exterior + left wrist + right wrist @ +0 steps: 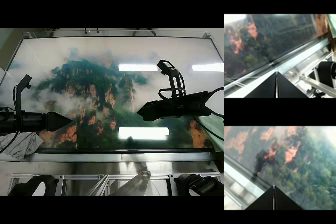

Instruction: Fold the shirts.

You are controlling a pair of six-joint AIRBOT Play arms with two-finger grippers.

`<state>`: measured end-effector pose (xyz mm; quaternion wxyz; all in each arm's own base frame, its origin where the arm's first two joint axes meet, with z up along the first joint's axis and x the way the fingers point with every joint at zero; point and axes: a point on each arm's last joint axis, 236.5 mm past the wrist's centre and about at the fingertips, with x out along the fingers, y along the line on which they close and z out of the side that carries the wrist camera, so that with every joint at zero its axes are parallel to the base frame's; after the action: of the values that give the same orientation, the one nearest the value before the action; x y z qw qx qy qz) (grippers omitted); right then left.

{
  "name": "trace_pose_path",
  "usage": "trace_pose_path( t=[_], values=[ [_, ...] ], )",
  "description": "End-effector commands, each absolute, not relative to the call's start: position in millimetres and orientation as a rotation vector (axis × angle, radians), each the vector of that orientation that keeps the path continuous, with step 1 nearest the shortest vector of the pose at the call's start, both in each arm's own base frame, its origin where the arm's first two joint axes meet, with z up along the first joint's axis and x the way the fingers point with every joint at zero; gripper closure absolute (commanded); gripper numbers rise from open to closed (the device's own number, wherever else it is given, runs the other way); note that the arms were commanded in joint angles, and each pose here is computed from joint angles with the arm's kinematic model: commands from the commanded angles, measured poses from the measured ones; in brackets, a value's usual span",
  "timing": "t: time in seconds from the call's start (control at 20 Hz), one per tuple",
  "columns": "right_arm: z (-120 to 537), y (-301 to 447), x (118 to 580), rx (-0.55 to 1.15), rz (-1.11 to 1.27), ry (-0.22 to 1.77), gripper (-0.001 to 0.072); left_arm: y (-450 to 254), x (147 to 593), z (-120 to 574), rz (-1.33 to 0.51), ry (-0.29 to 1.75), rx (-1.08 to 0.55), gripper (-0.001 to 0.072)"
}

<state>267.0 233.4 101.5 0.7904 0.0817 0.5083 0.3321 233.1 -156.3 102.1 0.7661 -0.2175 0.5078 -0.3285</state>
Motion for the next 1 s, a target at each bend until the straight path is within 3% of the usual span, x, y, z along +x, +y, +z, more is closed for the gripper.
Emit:
trace_pose_path(
  t=[0.0, 0.2, 0.25, 0.3, 0.35, 0.5, 0.6, 0.75, 0.95],
  values=[
    [101, 234, 267, 0.176, 0.715, 1.095, 0.0695, -156, 233, 102, -0.713, 1.101, -0.469, 0.0693],
    [101, 234, 267, 0.176, 0.715, 1.095, 0.0696, -142, 242, 104, -0.65, 1.094, -0.481, 0.0691],
    [101, 234, 267, 0.176, 0.715, 1.096, 0.0695, -119, 249, 104, -0.564, 1.102, -0.442, 0.0644],
    [101, 234, 267, 0.176, 0.714, 1.096, 0.0695, -88, 258, 106, -0.45, 1.112, -0.397, 0.0363],
    [101, 234, 267, 0.176, 0.714, 1.096, 0.0695, -44, 269, 109, -0.276, 1.114, -0.382, 0.002],
    [100, 234, 267, 0.176, 0.714, 1.098, 0.0696, 101, 271, 113, 0.256, 1.085, -0.422, -0.0013],
    [100, 234, 267, 0.176, 0.714, 1.099, 0.0696, 162, 248, 93, 0.469, 1.104, -0.576, -0.0013],
    [100, 234, 267, 0.176, 0.714, 1.1, 0.0696, 198, 222, 39, 0.558, 1.17, -0.794, -0.0013],
    [100, 234, 267, 0.176, 0.714, 1.1, 0.0696, 198, 191, -29, 0.494, 1.35, -0.908, -0.0011]
  ],
)
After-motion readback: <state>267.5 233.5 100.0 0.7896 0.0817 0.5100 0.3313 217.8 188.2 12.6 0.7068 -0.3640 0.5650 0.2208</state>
